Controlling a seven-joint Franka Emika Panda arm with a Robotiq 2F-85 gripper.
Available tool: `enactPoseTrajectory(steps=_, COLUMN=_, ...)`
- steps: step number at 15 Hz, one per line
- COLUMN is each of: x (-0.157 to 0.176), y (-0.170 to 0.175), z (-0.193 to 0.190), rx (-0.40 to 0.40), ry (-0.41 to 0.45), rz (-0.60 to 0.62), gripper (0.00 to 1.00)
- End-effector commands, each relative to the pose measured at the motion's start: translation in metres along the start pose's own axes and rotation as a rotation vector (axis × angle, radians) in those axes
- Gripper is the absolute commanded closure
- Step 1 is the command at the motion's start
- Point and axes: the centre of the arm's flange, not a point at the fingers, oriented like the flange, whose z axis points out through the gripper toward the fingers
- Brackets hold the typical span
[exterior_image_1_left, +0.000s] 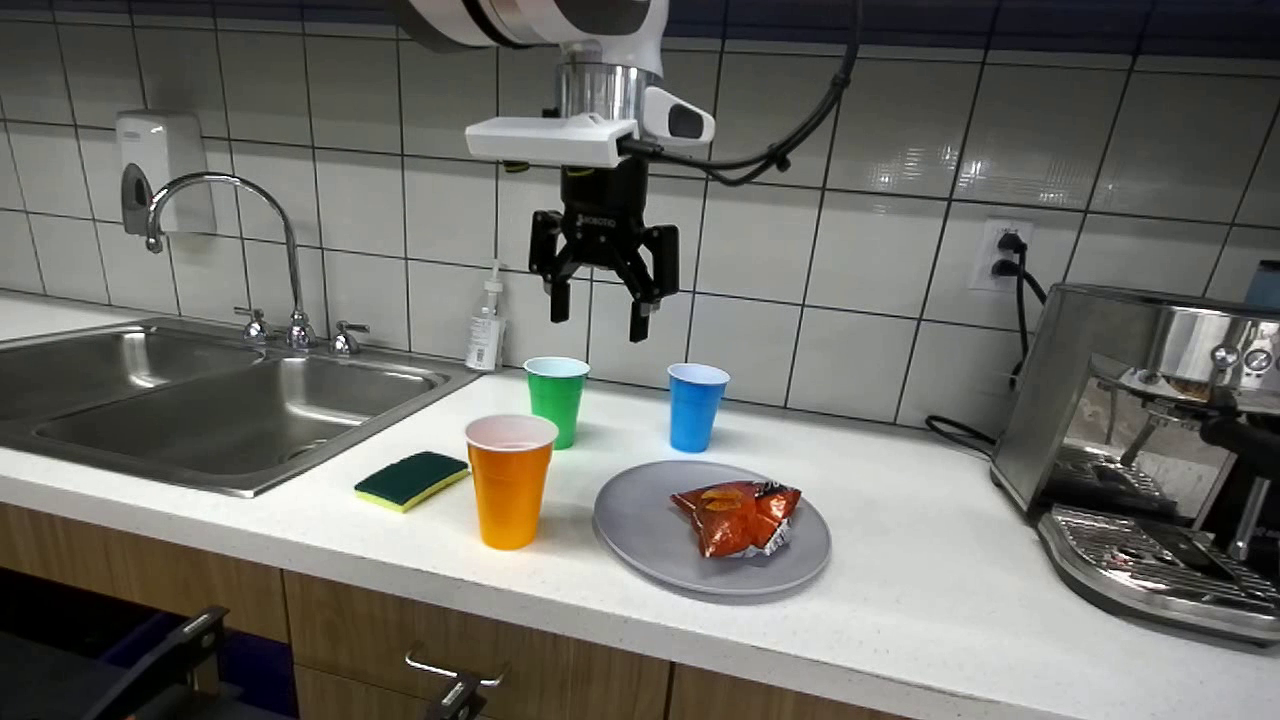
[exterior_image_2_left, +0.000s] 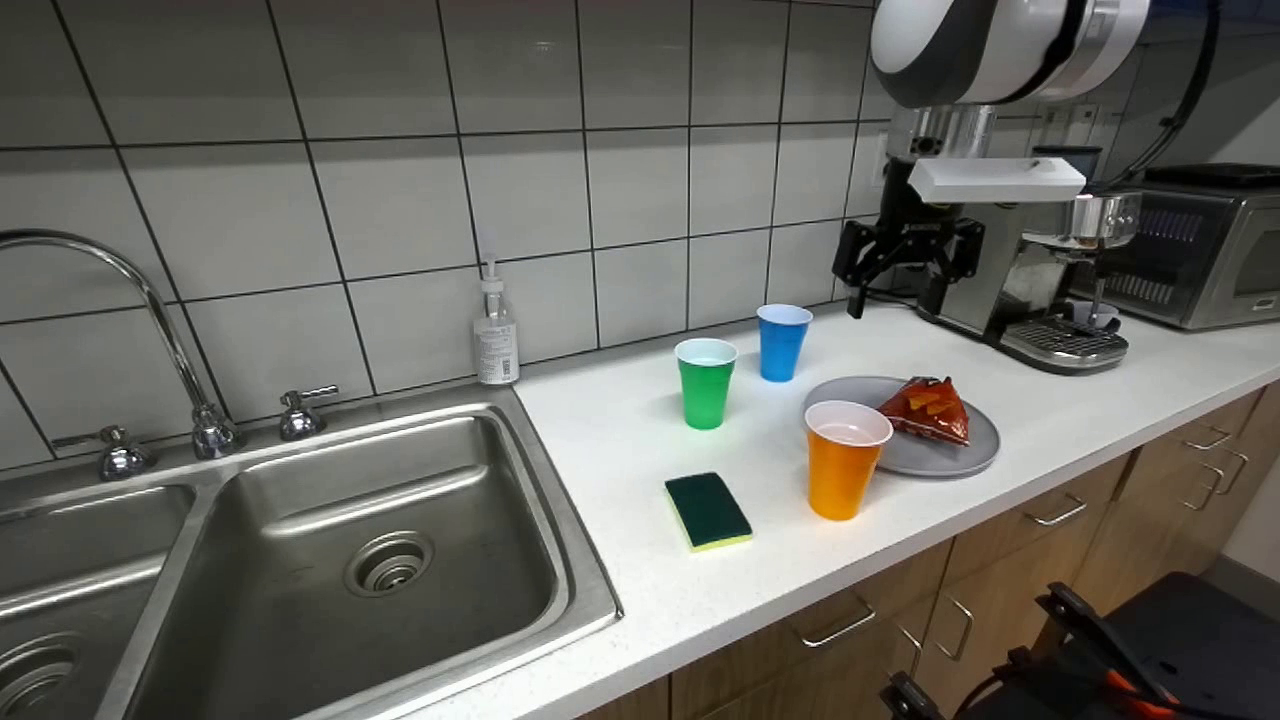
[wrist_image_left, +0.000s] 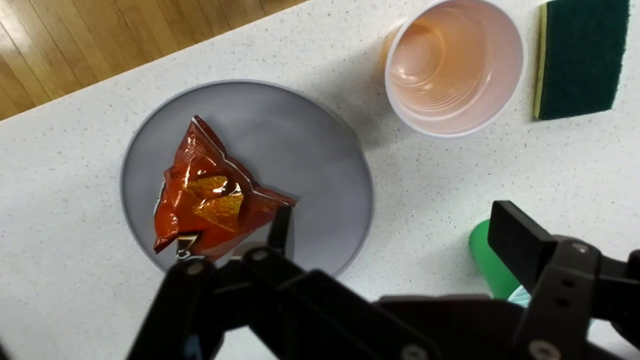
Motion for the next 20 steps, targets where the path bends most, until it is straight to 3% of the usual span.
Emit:
enactPoseTrajectory(steps=1, x=0.0, y=0.0, z=0.0, rx=0.0, ry=0.0, rz=0.0, gripper=0.0)
enactPoseTrajectory(steps=8, x=0.004, y=0.012, z=-0.006, rx=0.014, ry=0.024, rz=0.014, gripper=0.0)
enactPoseTrajectory(steps=20, x=0.036, y=0.094, z=0.008, rx=0.034, ry=0.073, rz=0.157, gripper=0.0)
